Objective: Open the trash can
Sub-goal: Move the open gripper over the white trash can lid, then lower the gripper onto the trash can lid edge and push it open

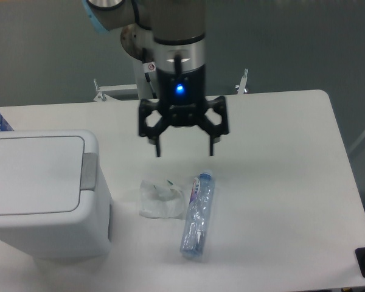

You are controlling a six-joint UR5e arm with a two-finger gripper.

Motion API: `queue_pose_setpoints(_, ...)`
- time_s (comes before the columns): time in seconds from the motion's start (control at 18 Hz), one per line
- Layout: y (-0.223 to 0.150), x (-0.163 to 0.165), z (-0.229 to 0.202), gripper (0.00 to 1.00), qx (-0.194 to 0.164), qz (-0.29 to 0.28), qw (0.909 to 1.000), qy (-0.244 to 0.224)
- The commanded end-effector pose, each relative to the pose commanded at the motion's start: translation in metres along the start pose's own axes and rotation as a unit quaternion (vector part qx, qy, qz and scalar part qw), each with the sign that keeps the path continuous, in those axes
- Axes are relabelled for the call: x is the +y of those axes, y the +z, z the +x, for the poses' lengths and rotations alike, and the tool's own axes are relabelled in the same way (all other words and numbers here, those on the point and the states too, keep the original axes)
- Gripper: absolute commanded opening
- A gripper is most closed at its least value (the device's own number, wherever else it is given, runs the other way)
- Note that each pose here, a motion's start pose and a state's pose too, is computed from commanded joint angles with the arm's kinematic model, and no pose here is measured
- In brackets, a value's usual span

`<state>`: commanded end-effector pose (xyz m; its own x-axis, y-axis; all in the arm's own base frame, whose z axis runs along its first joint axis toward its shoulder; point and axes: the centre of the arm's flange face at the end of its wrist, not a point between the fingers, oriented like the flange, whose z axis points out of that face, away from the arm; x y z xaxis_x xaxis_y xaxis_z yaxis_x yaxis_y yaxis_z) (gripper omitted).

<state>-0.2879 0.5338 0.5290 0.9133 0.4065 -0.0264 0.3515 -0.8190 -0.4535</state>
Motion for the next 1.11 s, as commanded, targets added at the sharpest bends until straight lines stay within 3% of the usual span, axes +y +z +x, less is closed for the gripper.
queue_pose_setpoints(0.22, 0.009, -0.003, 0.029, 1.0, 0.012, -0.004, 0.9998, -0.017)
queue_pose_setpoints(1.11, 0.026, 0.0, 0.058, 1.0, 0.026, -0.019, 0.9991, -0.028)
